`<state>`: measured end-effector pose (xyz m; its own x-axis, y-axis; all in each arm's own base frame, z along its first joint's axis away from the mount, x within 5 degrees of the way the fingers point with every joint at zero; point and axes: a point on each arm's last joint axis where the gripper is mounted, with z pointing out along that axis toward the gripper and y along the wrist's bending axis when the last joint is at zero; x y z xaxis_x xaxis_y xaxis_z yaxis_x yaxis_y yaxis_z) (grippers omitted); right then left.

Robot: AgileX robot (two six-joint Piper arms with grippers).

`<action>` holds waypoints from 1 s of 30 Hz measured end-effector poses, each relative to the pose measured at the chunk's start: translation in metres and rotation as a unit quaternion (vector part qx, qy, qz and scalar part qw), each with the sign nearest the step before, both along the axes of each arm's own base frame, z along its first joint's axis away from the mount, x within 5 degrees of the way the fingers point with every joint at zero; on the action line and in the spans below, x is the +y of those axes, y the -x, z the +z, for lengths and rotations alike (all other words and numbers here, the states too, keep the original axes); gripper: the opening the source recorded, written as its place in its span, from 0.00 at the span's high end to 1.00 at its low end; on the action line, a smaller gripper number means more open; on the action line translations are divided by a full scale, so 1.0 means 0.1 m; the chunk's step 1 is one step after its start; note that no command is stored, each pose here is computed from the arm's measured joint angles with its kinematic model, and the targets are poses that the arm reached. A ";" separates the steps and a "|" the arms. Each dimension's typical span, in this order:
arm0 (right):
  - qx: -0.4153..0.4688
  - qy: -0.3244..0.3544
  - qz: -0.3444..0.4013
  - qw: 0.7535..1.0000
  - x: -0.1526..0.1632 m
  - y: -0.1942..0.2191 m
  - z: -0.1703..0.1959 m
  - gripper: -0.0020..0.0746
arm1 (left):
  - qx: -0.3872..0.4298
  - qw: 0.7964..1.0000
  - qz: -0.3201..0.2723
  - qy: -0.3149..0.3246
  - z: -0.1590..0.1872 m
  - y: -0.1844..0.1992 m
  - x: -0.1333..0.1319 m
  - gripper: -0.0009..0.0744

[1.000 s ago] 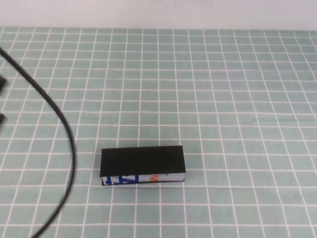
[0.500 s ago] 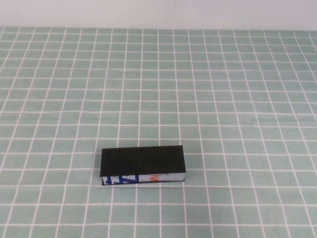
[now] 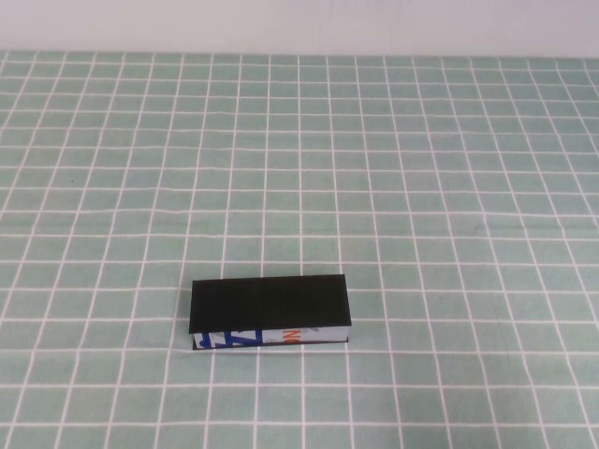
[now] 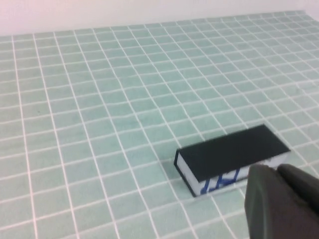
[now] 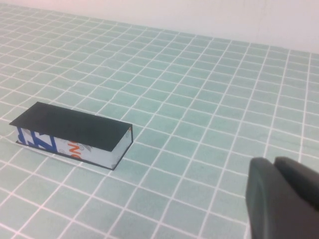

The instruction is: Return glasses to glasses case

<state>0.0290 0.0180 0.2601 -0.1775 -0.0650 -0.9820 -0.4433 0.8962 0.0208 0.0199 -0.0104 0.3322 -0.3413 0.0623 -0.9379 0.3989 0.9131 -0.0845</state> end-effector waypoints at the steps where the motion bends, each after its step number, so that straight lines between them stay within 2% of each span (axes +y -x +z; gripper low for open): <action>1: 0.001 0.000 0.000 1.000 0.00 0.00 -0.01 0.99 | -0.004 1.000 0.001 0.003 -0.01 -0.02 -0.01 0.99; 6: 0.007 -0.014 0.006 1.000 0.01 0.01 -0.01 0.99 | -0.039 0.999 0.002 0.021 0.02 -0.06 -0.02 0.99; 21: 0.009 -0.017 0.008 1.000 0.02 0.01 -0.01 0.99 | -0.036 0.999 0.005 0.020 -0.01 -0.07 -0.03 0.99; 25: 0.009 -0.017 0.007 1.000 0.02 0.01 -0.01 0.99 | -0.060 0.996 0.063 0.012 0.02 -0.12 0.07 0.99; 30: 0.010 -0.019 0.008 1.000 0.02 0.01 -0.01 0.99 | -0.119 0.980 0.133 -0.082 0.08 -0.17 0.24 0.99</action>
<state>0.0279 0.0198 0.2589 -0.1954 -0.0301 -0.9803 -0.4563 0.8875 0.0637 0.0371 0.0137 0.3399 -0.1378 0.1581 -0.9778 0.1342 0.9811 0.1397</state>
